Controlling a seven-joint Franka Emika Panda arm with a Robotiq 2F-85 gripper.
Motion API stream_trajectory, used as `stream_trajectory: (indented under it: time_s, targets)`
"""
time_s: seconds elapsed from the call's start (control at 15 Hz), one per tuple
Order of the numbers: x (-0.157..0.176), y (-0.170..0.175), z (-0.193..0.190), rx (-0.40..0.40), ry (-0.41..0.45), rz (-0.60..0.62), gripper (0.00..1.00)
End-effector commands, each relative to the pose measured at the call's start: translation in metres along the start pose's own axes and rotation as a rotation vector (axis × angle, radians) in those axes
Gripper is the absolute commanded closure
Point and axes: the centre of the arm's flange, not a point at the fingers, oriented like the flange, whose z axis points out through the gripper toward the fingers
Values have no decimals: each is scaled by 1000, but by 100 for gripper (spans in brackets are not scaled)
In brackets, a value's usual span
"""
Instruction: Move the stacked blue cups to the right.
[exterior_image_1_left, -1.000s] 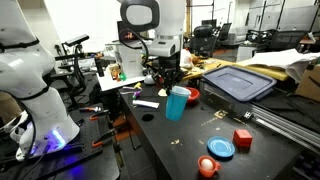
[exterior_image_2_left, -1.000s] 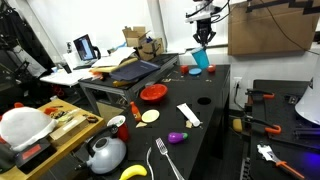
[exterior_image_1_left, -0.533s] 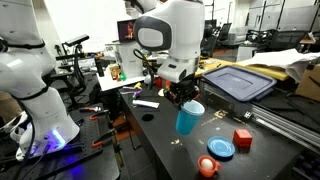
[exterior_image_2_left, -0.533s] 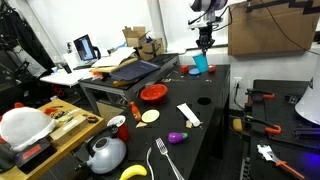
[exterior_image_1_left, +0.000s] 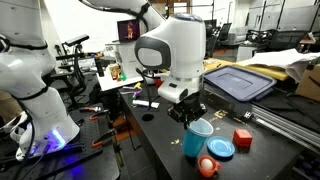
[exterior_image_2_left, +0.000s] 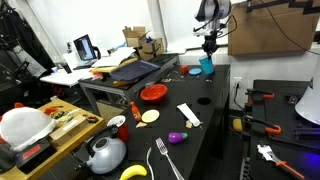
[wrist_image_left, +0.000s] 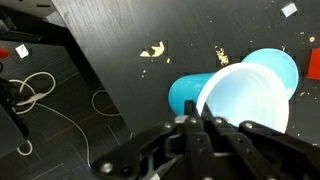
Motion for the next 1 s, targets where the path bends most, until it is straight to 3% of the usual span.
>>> stream_trajectory:
  time_s: [0.0,0.27,0.93]
  targets:
    - [-9,18,0,37,-10,61,99]
    - [-9,29,5,48,-13,87,99]
    - [-17,72,0,173,26,104,99]
